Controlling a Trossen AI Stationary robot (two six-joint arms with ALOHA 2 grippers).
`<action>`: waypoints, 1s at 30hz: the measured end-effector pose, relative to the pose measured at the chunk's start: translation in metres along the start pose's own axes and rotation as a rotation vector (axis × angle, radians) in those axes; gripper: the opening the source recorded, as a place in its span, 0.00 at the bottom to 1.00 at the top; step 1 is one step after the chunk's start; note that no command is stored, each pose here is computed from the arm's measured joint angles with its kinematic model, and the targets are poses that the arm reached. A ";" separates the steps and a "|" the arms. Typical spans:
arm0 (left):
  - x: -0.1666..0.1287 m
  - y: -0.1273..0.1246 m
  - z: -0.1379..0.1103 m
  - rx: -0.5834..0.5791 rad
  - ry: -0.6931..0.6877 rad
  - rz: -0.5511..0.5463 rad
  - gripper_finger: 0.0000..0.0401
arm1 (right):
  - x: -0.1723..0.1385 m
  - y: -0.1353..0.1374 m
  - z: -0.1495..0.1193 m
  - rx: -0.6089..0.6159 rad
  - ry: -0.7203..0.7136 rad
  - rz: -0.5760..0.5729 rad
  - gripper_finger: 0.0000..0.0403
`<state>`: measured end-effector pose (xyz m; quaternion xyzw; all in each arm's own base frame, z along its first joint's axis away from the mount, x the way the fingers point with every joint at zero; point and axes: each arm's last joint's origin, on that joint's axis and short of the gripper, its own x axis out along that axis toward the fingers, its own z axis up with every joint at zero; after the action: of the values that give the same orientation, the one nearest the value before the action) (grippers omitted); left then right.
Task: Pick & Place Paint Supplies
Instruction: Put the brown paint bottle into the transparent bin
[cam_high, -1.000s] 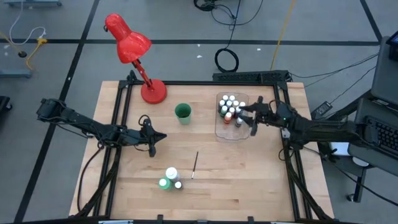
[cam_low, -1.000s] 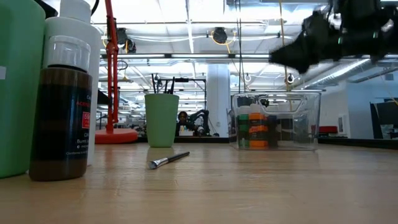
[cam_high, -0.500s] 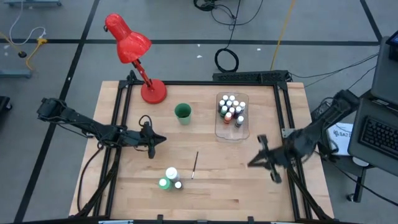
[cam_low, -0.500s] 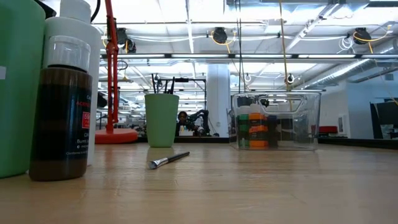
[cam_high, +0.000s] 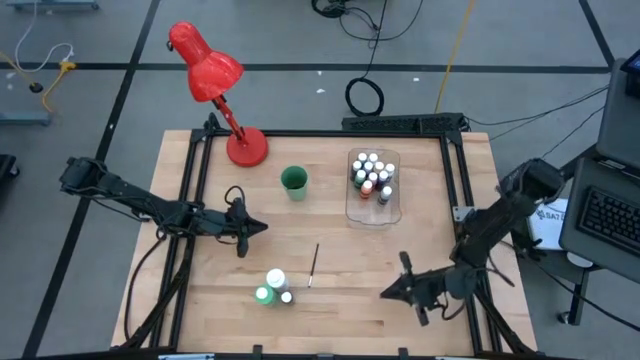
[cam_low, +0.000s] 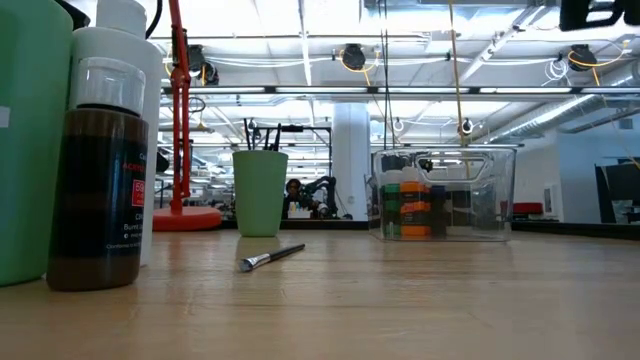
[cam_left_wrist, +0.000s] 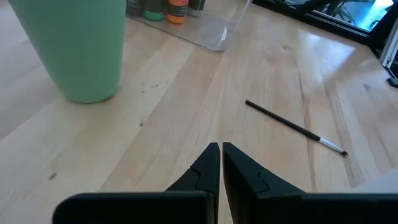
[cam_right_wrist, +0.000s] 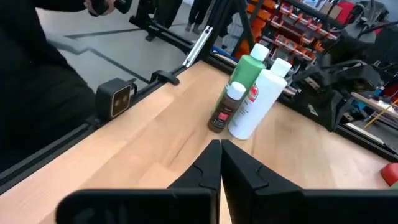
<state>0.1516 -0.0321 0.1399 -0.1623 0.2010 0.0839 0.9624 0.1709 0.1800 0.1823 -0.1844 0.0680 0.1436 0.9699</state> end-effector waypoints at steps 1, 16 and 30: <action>0.000 0.000 0.000 -0.001 -0.002 -0.001 0.05 | 0.003 0.002 -0.002 0.002 0.001 -0.004 0.01; -0.005 -0.021 0.027 0.150 -0.205 -0.298 0.05 | 0.011 -0.015 -0.021 -0.059 0.001 -0.090 0.00; -0.022 -0.078 0.097 0.361 -0.166 -0.287 0.05 | -0.022 -0.045 -0.048 0.035 -0.007 -0.162 0.00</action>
<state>0.1845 -0.0738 0.2546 -0.0069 0.1078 -0.0779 0.9911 0.1600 0.1169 0.1575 -0.1716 0.0518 0.0639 0.9817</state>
